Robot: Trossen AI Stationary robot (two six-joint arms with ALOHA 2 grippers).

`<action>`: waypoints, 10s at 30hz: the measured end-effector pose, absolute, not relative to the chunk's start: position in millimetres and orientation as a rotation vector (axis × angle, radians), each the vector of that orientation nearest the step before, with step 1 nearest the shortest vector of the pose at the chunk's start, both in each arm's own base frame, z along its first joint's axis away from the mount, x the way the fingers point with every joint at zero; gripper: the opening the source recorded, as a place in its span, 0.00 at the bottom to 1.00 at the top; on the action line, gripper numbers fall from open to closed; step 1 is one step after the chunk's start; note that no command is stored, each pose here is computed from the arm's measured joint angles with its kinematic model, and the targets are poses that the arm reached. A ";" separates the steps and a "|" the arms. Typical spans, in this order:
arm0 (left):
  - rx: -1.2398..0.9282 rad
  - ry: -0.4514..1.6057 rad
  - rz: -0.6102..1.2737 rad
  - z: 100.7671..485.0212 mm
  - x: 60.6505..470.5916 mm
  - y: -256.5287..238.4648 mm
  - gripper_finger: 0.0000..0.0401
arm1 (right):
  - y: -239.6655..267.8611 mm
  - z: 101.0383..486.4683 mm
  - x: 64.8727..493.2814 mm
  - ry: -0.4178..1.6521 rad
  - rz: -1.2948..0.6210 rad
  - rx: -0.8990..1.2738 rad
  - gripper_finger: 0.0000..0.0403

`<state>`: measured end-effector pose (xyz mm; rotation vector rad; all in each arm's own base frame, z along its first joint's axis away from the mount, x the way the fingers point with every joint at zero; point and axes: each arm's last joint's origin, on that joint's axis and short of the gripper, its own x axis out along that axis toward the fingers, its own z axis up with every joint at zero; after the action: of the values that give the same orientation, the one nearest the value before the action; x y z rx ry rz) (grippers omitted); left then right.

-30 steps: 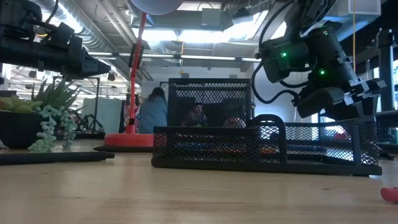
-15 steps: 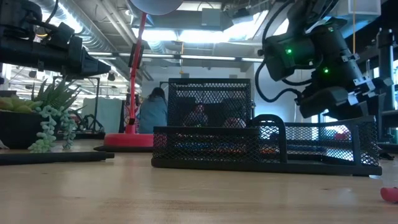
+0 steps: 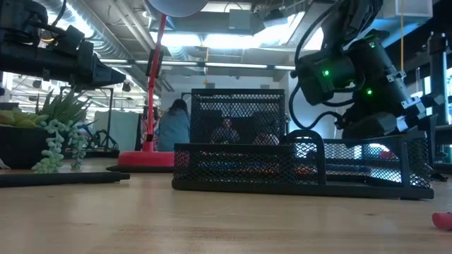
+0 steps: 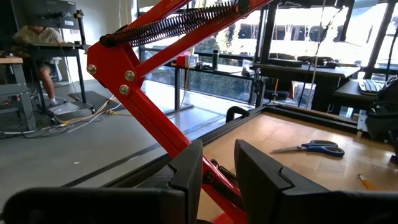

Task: Pick and place office supplies into organizer
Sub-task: Put the top black binder clip into the desk organizer, then put the blue scissors into the desk organizer

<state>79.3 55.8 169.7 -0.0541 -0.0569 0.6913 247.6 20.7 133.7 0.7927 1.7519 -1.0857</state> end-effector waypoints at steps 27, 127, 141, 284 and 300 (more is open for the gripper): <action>-0.054 -0.057 0.691 169.7 79.3 55.8 0.22 | 19.5 131.9 248.0 1.749 -1.071 0.727 0.30; -0.054 -0.057 0.691 169.8 79.3 55.8 0.22 | 21.5 175.4 288.5 1.696 -0.730 0.563 0.01; -0.054 -0.057 0.691 169.7 79.3 55.8 0.22 | 24.2 280.6 326.0 1.463 -0.616 0.382 0.01; -0.055 -0.057 0.691 169.7 79.3 55.8 0.22 | 160.7 190.5 396.2 1.196 -0.088 -0.058 0.08; -0.055 -0.057 0.691 169.7 79.3 55.8 0.22 | 160.6 191.4 395.6 1.198 -0.090 -0.055 0.18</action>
<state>79.3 55.8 169.7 -0.0546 -0.0571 0.6907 395.6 160.6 191.4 -0.0547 1.1978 -0.0899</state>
